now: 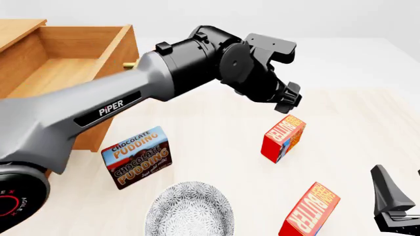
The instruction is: Put the butter at the front in the top drawer of the cabinet and close it.
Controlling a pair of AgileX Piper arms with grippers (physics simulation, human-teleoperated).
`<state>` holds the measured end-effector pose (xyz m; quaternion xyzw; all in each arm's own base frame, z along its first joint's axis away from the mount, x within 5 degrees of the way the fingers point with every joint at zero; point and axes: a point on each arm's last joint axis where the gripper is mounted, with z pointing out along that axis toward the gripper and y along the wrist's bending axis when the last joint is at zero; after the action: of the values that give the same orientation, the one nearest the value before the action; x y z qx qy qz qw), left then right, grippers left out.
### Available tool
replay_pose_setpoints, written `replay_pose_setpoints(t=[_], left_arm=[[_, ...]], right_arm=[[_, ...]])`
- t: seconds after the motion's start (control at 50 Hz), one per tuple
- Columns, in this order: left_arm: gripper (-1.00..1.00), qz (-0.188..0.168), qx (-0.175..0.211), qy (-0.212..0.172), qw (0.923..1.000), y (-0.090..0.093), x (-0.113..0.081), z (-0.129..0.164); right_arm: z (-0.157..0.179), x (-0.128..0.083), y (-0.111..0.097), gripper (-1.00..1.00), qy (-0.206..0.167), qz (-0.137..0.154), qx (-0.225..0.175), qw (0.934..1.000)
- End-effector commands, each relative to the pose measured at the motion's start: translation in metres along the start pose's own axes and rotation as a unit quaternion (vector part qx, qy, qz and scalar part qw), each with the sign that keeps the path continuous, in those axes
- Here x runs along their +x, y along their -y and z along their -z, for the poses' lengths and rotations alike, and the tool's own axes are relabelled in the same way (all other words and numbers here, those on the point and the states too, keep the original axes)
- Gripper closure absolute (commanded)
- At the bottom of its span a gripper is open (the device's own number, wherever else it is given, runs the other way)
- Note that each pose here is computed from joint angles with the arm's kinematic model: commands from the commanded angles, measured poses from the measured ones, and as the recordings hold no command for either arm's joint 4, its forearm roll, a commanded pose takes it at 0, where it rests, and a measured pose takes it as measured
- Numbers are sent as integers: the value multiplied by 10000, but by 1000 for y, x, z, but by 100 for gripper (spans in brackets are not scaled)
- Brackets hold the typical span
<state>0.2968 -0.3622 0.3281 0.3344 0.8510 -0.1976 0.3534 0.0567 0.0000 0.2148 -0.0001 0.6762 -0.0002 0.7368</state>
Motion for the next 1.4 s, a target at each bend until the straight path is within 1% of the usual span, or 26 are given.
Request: replay_pose_setpoints(t=[0.02,0.14,0.4,0.54,0.82,0.94,1.0,1.12,1.24,1.4], left_arm=[[-100,106,-19,-13,9999,-3,3,-17],[-100,141,-62,-51,9999,-8,4,-24],[-100,221,-71,-165,9996,-8,11,-45],[-100,269,-76,-261,9993,-7,19,-63],[-100,334,-116,-374,9987,-11,27,-83],[-100,361,-156,-452,9982,-16,32,-92],[-100,370,-148,-443,9982,-15,33,-93],[-100,402,-136,-520,9977,-12,41,-103],[-100,420,-156,-511,9977,-15,40,-105],[-100,435,-151,-588,9972,-13,47,-116]], right_arm=[[0,0,0,-100,0,0,0,10000],[0,0,0,-100,1,0,0,10000],[0,0,0,-100,1,1,-1,10000],[0,0,0,-100,1,-1,0,10000],[0,0,0,-100,1,0,0,10000],[0,0,0,-100,1,-1,-1,10000],[0,0,0,-100,-1,0,-2,10000],[0,0,0,-100,2,1,8,10000],[0,0,0,-100,2,2,7,10000],[0,0,0,-100,1,1,7,10000]])
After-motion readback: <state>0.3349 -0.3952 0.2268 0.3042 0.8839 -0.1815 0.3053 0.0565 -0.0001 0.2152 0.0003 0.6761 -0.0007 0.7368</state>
